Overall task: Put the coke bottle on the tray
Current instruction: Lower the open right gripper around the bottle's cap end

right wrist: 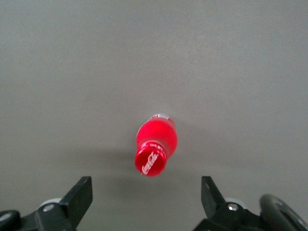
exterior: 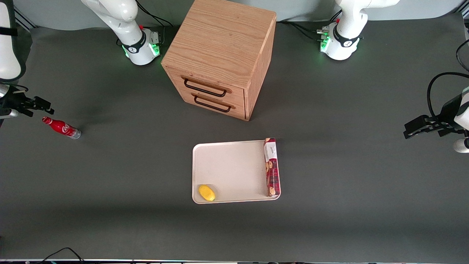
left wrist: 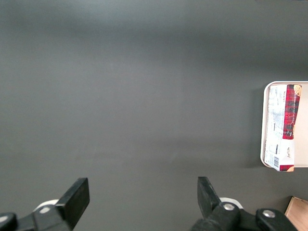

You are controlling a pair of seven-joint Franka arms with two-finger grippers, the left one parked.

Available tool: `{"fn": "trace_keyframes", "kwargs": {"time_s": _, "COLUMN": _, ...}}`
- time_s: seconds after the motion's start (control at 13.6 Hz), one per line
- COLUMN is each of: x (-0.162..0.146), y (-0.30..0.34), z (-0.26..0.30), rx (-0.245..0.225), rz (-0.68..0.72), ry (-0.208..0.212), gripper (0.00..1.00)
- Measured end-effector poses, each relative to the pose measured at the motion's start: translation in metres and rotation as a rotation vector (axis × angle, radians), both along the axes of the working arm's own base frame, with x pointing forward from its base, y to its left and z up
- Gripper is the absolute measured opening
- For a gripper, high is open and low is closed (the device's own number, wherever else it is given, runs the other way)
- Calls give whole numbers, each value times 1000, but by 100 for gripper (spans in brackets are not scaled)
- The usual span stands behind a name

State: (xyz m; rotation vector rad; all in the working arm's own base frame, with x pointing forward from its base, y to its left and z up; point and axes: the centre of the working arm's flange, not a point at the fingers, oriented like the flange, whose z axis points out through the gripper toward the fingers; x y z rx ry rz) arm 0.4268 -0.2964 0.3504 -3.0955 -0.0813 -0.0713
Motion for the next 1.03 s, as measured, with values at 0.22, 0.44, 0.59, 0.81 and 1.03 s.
{"fn": "trace_keyframes", "kwargs": {"time_s": 0.22, "x": 8, "y": -2, "z": -14, "rx": -9, "rz": 6, "ry": -2, "gripper": 100}}
{"fn": "trace_keyframes", "kwargs": {"time_s": 0.44, "x": 12, "y": -5, "z": -21, "rx": -15, "rz": 5, "ry": -4, "gripper": 100}}
{"fn": "trace_keyframes", "kwargs": {"time_s": 0.59, "x": 13, "y": -6, "z": -26, "rx": -13, "rz": 4, "ry": 0, "gripper": 100}}
{"fn": "trace_keyframes", "kwargs": {"time_s": 0.81, "x": 14, "y": -7, "z": -32, "rx": -13, "rz": 2, "ry": 1, "gripper": 100}}
{"fn": "trace_keyframes", "kwargs": {"time_s": 1.03, "x": 14, "y": -7, "z": -35, "rx": -10, "rz": 1, "ry": 5, "gripper": 100}}
